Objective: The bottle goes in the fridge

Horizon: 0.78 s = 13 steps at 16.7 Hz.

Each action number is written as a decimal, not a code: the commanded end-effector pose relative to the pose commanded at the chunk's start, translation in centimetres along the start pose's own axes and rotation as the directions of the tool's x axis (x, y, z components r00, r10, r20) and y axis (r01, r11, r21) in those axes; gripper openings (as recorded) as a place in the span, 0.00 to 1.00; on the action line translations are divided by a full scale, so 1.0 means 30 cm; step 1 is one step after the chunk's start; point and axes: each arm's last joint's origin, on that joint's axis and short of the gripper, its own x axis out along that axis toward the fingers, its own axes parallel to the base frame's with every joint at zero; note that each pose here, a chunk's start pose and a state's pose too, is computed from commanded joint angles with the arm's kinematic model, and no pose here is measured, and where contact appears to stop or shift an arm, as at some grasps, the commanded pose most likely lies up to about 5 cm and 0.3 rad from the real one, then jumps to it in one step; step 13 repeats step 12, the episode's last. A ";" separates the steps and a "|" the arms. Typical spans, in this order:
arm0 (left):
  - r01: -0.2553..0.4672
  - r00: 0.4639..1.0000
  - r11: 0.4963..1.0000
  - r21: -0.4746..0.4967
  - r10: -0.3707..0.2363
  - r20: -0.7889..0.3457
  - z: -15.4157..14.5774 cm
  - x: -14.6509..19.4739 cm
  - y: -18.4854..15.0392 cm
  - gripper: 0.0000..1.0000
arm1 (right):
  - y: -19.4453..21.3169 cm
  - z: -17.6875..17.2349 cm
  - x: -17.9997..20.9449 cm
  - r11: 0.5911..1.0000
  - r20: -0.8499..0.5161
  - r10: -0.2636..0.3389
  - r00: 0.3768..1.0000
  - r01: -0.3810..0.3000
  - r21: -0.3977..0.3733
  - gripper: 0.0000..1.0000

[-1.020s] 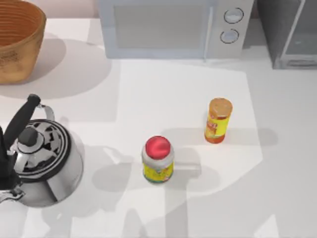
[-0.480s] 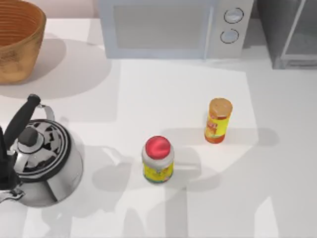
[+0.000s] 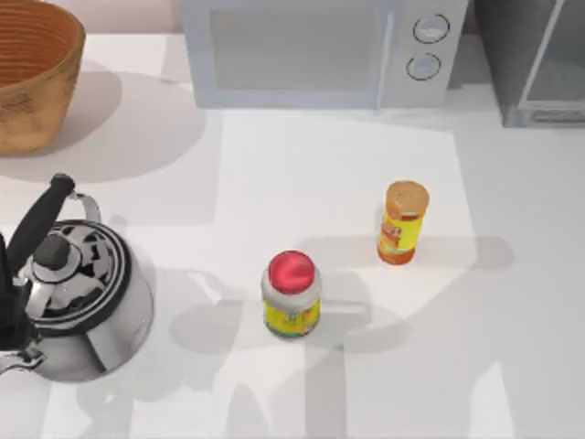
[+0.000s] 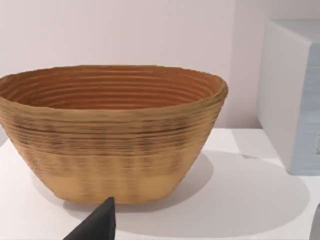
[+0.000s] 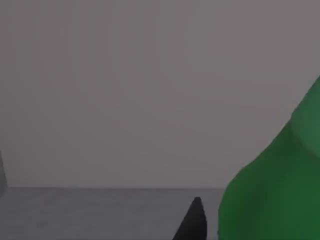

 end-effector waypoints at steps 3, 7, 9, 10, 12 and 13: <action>0.000 1.000 1.000 0.000 0.000 0.000 0.000 0.000 0.000 1.00 | 0.000 0.000 0.000 1.000 0.000 0.000 1.000 0.000 0.000 0.76; 0.000 1.000 1.000 0.000 0.000 0.000 0.000 0.000 0.000 1.00 | 0.000 0.000 0.000 1.000 0.000 0.000 1.000 0.000 0.000 1.00; 0.000 1.000 1.000 0.000 0.000 0.000 0.000 0.000 0.000 1.00 | 0.000 0.000 0.000 1.000 0.000 0.000 1.000 0.000 0.000 1.00; 0.000 1.000 1.000 0.000 0.000 0.000 0.000 0.000 0.000 1.00 | 0.000 0.000 0.000 1.000 0.000 0.000 1.000 0.000 0.000 1.00; 0.000 1.000 1.000 0.000 0.000 0.000 0.000 0.000 0.000 1.00 | 0.000 0.000 0.000 1.000 0.000 0.000 1.000 0.000 0.000 1.00; 0.000 1.000 1.000 0.000 0.000 0.000 0.000 0.000 0.000 1.00 | 0.000 0.000 0.000 1.000 0.000 0.000 1.000 0.000 0.000 1.00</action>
